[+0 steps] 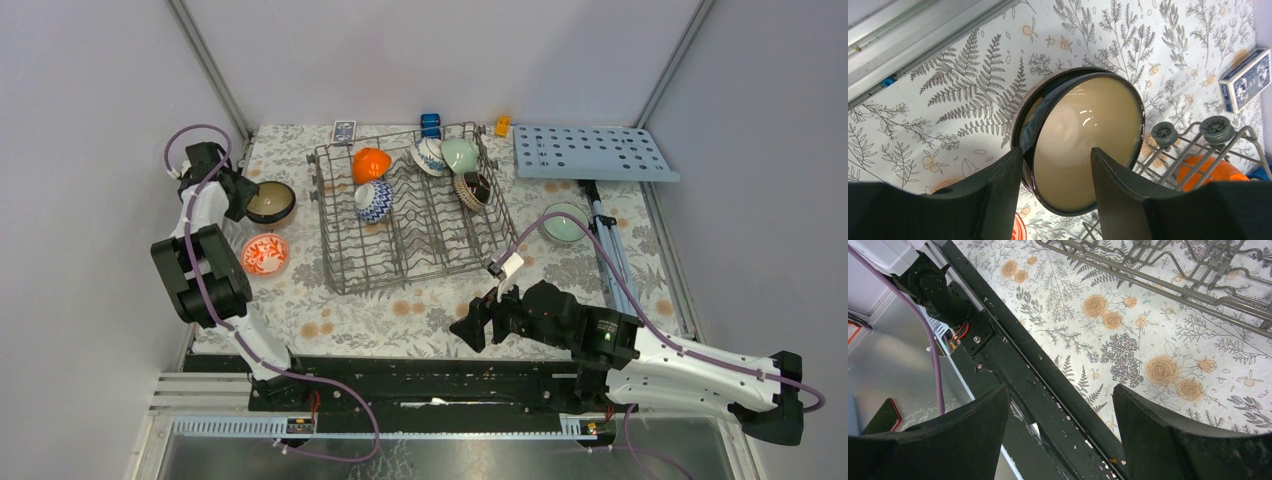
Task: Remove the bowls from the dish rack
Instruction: Place the bowl with the bowl.
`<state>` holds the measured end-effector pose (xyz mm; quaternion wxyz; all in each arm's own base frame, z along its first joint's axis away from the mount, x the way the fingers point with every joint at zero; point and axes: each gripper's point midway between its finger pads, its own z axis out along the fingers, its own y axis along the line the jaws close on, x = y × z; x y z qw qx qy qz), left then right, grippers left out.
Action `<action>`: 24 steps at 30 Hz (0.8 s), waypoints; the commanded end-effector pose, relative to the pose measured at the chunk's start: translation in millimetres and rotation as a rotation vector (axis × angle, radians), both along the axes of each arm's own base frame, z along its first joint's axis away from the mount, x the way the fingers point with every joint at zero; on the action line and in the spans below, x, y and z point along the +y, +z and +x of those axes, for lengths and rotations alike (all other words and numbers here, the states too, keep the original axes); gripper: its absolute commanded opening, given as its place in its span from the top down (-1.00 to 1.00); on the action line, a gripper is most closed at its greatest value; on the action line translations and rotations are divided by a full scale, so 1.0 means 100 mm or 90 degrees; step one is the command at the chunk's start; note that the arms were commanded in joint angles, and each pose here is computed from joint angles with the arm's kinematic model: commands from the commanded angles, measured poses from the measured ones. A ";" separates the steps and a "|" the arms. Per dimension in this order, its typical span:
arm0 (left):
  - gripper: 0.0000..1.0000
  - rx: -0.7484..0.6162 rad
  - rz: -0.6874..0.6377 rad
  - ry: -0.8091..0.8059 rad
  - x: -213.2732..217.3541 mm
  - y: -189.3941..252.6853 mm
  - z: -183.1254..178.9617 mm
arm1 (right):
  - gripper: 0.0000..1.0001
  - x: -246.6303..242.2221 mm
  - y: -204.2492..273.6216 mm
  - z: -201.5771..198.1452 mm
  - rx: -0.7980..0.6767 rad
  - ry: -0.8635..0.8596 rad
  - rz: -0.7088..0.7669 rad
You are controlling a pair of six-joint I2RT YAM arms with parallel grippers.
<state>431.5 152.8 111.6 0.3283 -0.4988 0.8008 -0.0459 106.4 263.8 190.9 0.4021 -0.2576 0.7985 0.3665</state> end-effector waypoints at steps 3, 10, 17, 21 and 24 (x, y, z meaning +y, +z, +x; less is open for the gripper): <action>-0.11 -0.042 0.046 0.014 0.12 0.40 0.07 | -0.64 -0.01 0.08 0.04 -0.016 -0.012 0.017; 0.03 -0.008 0.039 0.019 0.10 0.23 -0.03 | -0.64 -0.03 0.10 0.04 -0.022 -0.013 0.019; 0.38 -0.002 0.038 0.017 0.09 0.19 -0.05 | -0.64 -0.02 0.09 0.04 -0.023 -0.012 0.017; 0.41 0.005 0.036 0.014 0.08 0.14 -0.06 | -0.64 -0.03 0.09 0.04 -0.022 -0.013 0.018; 0.45 0.012 0.032 0.012 0.07 0.08 -0.08 | -0.64 -0.03 0.09 0.04 -0.022 -0.014 0.019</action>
